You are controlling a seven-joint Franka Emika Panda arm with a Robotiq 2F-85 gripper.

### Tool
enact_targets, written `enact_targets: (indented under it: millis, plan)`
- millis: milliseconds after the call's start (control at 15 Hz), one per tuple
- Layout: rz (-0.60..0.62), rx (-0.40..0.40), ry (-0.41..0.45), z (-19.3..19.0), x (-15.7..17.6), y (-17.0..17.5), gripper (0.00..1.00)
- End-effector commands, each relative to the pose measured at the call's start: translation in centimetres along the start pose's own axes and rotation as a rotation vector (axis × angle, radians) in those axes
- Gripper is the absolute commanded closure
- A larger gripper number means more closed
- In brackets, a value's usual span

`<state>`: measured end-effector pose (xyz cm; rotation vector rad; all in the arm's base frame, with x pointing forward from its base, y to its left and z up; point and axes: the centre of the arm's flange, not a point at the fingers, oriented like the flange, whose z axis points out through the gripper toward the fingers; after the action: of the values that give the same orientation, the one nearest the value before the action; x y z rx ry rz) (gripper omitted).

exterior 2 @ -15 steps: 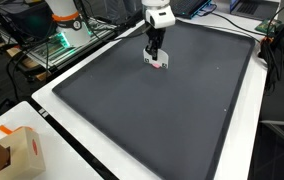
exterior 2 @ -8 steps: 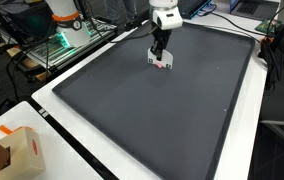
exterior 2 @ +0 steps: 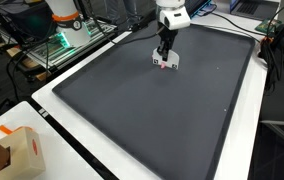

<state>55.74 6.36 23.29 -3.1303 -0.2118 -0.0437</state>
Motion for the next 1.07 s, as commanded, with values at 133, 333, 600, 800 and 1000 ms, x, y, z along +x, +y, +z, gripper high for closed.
enact_targets:
  millis: [133, 333, 600, 800, 1000]
  plan:
    - [0.057, -0.013, -0.071, 3.3, 1.8, -0.5, 0.99]
    - [0.051, 0.025, -0.149, 3.2, 0.3, 0.2, 0.99]
    - [0.071, 0.055, -0.172, 3.2, -1.7, 2.0, 0.99]
    - [0.055, 0.089, -0.195, 3.6, -3.3, 3.1, 0.99]
    - [0.035, 0.117, -0.221, 3.8, -4.6, 3.7, 0.99]
